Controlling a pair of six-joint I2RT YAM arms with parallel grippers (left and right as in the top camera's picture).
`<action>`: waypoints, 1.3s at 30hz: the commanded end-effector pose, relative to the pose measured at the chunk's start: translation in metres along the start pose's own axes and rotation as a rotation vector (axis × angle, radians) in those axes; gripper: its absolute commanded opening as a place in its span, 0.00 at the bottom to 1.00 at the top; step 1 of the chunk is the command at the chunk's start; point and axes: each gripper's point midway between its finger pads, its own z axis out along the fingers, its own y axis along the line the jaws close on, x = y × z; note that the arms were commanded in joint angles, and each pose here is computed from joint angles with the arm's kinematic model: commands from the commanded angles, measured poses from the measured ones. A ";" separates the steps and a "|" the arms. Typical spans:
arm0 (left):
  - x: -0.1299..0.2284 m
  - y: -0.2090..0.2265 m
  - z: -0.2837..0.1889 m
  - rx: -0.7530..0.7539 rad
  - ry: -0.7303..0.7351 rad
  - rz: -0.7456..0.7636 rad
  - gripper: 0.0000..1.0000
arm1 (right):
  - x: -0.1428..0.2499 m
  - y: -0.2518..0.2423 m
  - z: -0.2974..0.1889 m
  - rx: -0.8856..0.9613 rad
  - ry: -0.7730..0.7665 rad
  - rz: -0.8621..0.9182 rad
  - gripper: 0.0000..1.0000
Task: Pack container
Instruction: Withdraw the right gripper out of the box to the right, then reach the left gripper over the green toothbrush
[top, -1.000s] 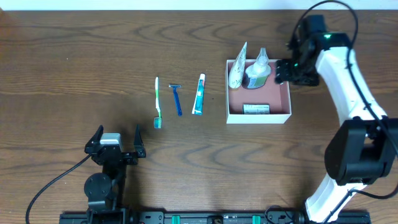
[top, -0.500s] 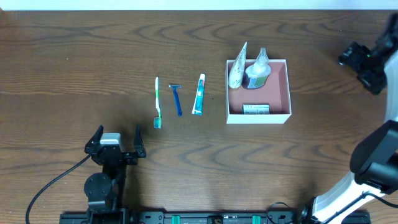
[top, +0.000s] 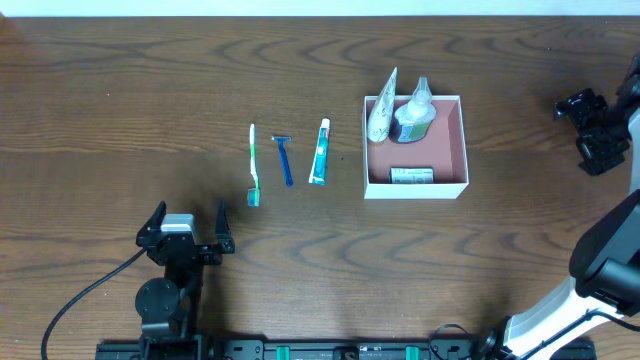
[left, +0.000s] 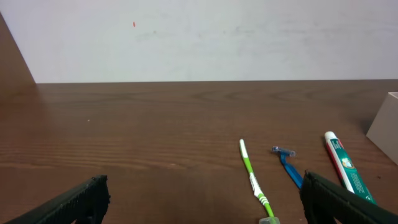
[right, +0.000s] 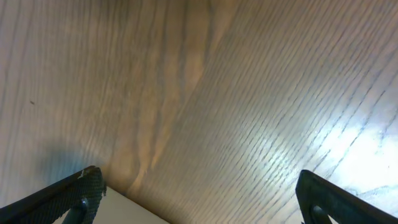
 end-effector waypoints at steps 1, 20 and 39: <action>0.015 -0.002 0.001 0.012 0.042 0.006 0.98 | 0.008 0.005 0.001 0.000 0.012 -0.002 0.99; 0.010 0.002 0.001 -0.011 0.022 0.009 0.98 | 0.007 0.005 0.001 -0.001 0.011 0.001 0.99; -0.066 -0.051 0.001 0.308 -0.073 0.061 0.98 | 0.007 0.004 0.001 -0.001 0.011 0.002 0.99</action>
